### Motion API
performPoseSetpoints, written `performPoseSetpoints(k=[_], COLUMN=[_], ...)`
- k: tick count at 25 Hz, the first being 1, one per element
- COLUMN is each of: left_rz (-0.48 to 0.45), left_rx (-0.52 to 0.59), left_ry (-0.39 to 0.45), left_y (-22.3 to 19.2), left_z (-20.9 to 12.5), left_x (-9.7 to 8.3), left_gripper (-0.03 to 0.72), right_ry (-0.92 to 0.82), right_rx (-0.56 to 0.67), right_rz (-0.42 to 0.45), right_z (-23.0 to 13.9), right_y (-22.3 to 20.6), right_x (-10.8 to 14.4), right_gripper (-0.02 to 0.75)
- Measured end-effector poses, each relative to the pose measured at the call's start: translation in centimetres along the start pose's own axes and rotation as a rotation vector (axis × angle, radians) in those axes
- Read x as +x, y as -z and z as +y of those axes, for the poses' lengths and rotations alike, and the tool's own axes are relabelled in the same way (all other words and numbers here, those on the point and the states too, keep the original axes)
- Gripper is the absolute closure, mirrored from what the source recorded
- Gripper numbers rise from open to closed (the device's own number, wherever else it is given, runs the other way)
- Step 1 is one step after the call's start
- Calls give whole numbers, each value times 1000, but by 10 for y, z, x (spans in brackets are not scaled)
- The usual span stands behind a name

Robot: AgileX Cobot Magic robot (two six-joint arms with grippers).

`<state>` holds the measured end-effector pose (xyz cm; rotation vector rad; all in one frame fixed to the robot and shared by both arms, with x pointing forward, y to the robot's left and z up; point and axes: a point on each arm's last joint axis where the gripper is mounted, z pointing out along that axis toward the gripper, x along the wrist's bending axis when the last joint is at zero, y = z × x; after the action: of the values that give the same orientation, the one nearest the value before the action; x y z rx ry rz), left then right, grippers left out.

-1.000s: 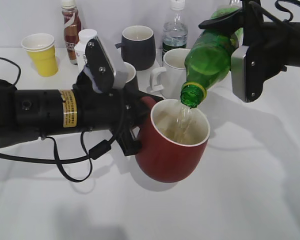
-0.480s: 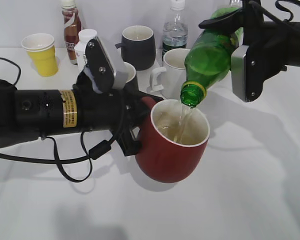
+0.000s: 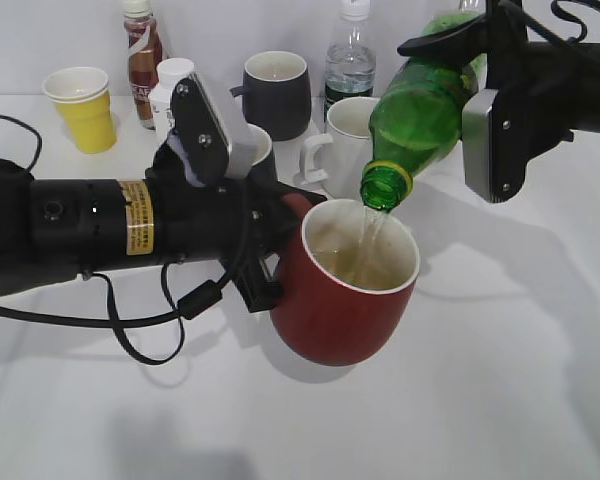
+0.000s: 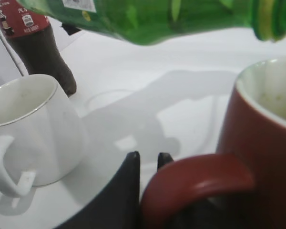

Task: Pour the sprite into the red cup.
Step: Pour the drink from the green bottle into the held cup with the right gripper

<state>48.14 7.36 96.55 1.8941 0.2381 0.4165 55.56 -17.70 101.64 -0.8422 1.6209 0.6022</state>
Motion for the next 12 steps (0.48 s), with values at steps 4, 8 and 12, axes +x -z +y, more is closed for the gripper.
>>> performPoseSetpoints(k=[4, 8, 12], left_rz=[-1, 0, 18], left_rx=[-3, -28, -47], left_ry=[0, 9, 36], left_y=[0, 0, 0], left_z=[0, 3, 4], left_x=[0, 0, 2], left_gripper=[606, 606, 606], right_ry=[-57, -132, -227], right_rx=[0, -1, 1], right_rz=[0, -2, -1], right_z=[0, 0, 0], right_y=[0, 0, 0], right_x=[0, 0, 0], right_gripper=[324, 324, 324])
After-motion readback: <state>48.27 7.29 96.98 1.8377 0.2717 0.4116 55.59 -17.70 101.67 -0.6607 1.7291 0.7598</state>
